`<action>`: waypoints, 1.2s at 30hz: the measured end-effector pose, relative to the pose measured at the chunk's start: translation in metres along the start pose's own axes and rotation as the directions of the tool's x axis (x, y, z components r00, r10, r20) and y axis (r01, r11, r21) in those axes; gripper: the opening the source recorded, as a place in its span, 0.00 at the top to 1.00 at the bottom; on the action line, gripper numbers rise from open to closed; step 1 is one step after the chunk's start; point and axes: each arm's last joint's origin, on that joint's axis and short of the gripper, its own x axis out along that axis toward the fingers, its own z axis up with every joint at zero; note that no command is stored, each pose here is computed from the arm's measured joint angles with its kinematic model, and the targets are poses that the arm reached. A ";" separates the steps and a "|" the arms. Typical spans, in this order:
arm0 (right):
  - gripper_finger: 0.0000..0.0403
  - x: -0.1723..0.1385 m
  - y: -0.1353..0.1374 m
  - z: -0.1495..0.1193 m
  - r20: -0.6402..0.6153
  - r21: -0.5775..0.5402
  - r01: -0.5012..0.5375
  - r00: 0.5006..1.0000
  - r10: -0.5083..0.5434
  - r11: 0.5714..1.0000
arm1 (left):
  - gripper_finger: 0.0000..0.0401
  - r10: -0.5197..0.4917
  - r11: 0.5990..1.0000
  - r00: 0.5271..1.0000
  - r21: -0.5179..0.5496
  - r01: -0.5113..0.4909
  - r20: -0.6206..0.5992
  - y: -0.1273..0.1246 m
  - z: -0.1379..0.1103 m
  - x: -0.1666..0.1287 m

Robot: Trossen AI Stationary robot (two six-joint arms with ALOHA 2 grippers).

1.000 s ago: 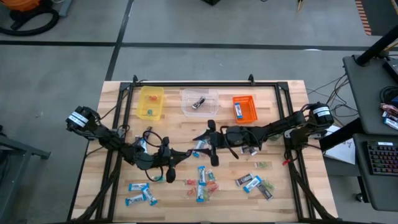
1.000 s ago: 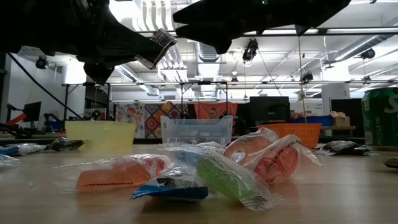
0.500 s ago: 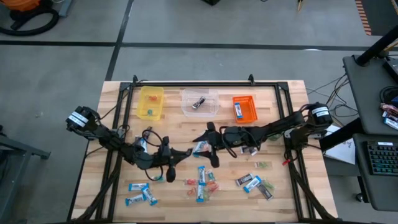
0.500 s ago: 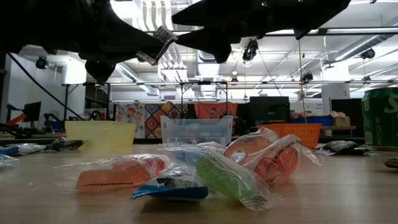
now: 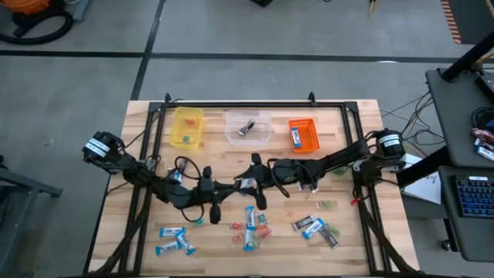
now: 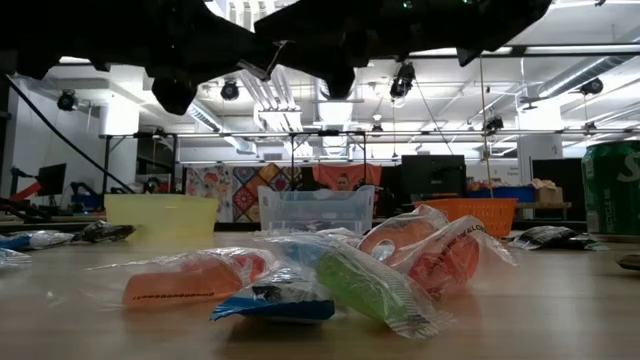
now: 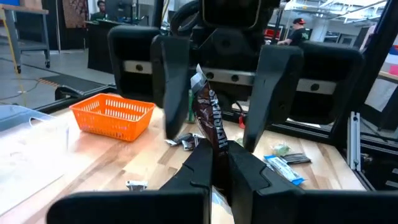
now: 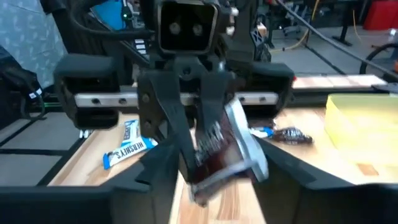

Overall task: Organize candy in baskets
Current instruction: Put the brown chocolate bar into the transparent bin

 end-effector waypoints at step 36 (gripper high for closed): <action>0.94 -0.055 -0.176 -0.010 -0.420 0.009 0.695 0.655 -0.628 0.719 | 0.68 0.094 0.995 0.983 -0.009 -0.097 -0.156 0.013 -0.007 -0.011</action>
